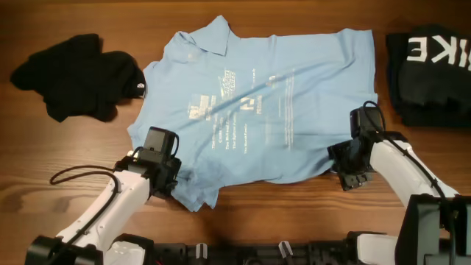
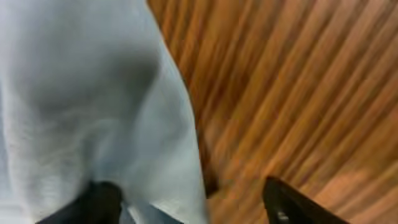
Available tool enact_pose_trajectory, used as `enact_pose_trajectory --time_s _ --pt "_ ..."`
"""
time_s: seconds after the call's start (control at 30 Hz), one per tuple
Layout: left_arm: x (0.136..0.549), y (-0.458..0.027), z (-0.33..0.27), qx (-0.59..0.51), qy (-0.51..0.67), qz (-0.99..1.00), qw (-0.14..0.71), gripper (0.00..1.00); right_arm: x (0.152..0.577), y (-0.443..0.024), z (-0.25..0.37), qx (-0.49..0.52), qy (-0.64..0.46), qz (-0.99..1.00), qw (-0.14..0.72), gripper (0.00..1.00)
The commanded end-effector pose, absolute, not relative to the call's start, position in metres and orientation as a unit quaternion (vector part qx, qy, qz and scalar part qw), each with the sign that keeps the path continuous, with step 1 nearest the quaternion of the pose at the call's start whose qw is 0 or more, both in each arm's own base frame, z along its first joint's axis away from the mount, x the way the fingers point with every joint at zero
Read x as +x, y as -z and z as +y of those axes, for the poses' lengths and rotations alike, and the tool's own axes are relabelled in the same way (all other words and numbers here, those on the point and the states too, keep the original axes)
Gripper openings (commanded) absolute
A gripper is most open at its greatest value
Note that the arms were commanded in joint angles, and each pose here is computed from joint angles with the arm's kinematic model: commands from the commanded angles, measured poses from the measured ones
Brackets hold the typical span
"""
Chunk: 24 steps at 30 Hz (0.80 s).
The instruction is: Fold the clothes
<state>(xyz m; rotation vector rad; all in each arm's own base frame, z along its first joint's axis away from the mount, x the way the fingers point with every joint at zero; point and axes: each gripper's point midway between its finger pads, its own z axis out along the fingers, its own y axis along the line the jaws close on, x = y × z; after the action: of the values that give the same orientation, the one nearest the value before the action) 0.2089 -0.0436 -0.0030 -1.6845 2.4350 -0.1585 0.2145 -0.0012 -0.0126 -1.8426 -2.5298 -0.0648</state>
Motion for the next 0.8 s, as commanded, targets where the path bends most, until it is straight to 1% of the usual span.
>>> enact_pose_trajectory --time_s 0.0,0.07,0.13,0.17,0.23,0.3,0.33,0.4,0.43,0.47,0.5,0.77 --pt "0.185 0.021 -0.028 -0.565 -0.003 0.821 0.076 0.51 0.161 0.056 0.019 -0.558 0.013 -0.823 0.110 0.78" --pt "0.186 0.021 -0.028 -0.565 -0.002 0.821 0.077 0.51 0.161 0.057 0.018 -0.558 0.010 -0.823 0.108 0.79" --pt "0.186 0.021 -0.028 -0.565 -0.002 0.821 0.077 0.51 0.164 0.058 0.018 -0.558 0.013 -0.824 0.101 0.79" --pt "0.186 0.021 -0.028 -0.565 -0.002 0.821 0.077 0.51 0.165 0.058 0.018 -0.558 0.015 -0.824 0.099 0.77" --pt "0.186 0.021 -0.028 -0.565 -0.002 0.821 0.076 0.50 0.168 0.058 0.016 -0.557 0.014 -0.825 0.093 0.69" --pt "0.186 0.021 -0.028 -0.565 -0.002 0.821 0.076 0.49 0.172 0.059 0.014 -0.552 0.014 -0.829 0.083 0.53" --pt "0.186 0.021 -0.028 -0.565 -0.002 0.821 0.076 0.46 0.175 0.060 0.014 -0.539 0.019 -0.839 0.077 0.27" --pt "0.186 0.021 -0.028 -0.565 -0.002 0.822 0.076 0.39 0.176 0.060 0.014 -0.520 0.022 -0.851 0.075 0.04" --pt "0.186 0.021 -0.029 -0.560 -0.002 0.825 0.076 0.31 0.176 0.060 0.014 -0.512 0.023 -0.855 0.075 0.04" --pt "0.186 0.021 -0.029 -0.553 -0.001 0.830 0.075 0.22 0.176 0.060 0.014 -0.506 0.023 -0.859 0.075 0.04" --pt "0.186 0.021 -0.029 -0.545 -0.002 0.835 0.075 0.05 0.176 0.060 0.014 -0.502 0.023 -0.861 0.075 0.04" --pt "0.186 0.016 -0.047 -0.469 0.039 0.881 0.054 0.04 0.163 0.049 0.015 -0.487 0.014 -0.868 0.096 0.04"
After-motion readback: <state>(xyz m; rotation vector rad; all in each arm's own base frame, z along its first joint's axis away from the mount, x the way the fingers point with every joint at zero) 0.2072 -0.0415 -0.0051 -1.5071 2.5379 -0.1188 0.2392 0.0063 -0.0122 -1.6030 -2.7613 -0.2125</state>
